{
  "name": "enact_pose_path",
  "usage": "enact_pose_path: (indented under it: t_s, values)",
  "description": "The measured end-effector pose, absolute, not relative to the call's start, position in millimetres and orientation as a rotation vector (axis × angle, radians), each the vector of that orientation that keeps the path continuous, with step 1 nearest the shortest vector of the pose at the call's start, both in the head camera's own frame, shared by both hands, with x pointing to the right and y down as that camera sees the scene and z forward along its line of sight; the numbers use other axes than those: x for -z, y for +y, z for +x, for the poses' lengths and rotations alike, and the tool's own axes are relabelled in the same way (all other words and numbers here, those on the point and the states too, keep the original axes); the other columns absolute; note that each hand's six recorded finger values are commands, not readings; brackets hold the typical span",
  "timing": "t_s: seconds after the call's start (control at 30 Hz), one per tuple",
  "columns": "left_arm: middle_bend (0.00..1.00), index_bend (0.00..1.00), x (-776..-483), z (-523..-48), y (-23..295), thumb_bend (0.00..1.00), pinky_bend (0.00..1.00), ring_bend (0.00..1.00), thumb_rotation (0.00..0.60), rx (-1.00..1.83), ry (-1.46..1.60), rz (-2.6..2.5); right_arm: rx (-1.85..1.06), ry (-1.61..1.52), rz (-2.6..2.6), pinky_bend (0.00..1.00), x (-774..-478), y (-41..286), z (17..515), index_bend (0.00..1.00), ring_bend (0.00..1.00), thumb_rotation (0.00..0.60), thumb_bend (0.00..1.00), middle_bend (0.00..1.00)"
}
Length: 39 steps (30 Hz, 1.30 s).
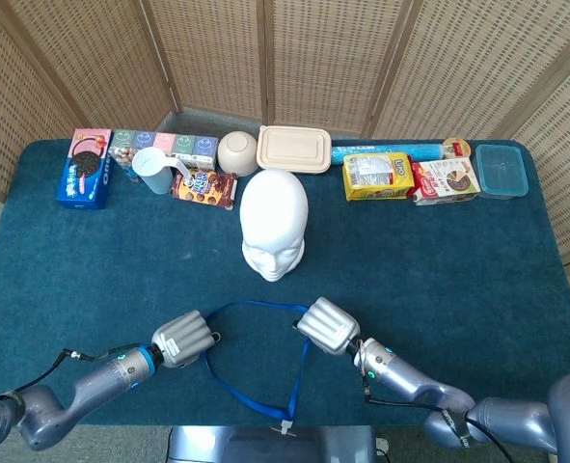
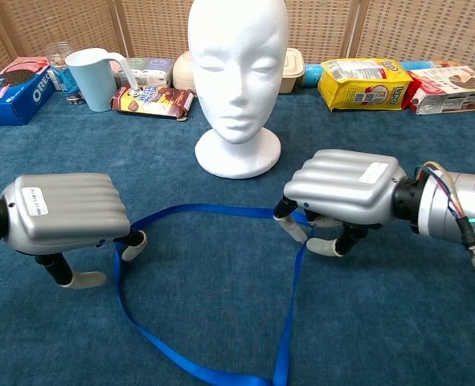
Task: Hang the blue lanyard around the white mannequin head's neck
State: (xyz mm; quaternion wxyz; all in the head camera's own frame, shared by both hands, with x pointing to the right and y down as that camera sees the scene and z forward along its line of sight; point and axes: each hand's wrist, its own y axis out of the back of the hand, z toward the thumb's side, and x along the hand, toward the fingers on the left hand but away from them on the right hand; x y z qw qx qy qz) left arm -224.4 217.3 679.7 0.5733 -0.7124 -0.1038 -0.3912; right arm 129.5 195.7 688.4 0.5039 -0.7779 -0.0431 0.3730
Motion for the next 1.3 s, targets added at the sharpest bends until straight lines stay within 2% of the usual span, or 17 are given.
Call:
enact_pose_path:
  t_s: [0.33, 0.63, 1.03, 1.3]
  values:
    - [1.00, 0.54, -684, -223, 218, 0.36, 0.96, 1.00, 0.456, 0.917, -0.231, -1.667, -0.912, -0.108, -1.886, 1.00, -689, 195, 132, 0.76, 1.00, 0.600, 0.46, 1.00]
    - [1.00, 0.59, -687, -223, 219, 0.36, 0.96, 1.00, 0.469, 0.914, -0.234, -1.656, -0.913, -0.111, -1.886, 1.00, -689, 195, 132, 0.77, 1.00, 0.600, 0.46, 1.00]
    - [1.00, 0.74, -686, -221, 213, 0.36, 0.99, 1.00, 0.522, 0.912, -0.191, -1.659, -0.922, -0.134, -1.902, 1.00, -689, 193, 129, 0.78, 1.00, 0.600, 0.46, 1.00]
    - [1.00, 0.77, -683, -222, 208, 0.36, 1.00, 1.00, 0.546, 0.916, -0.132, -1.687, -0.918, -0.182, -1.929, 1.00, -684, 192, 128, 0.78, 1.00, 0.600, 0.46, 1.00]
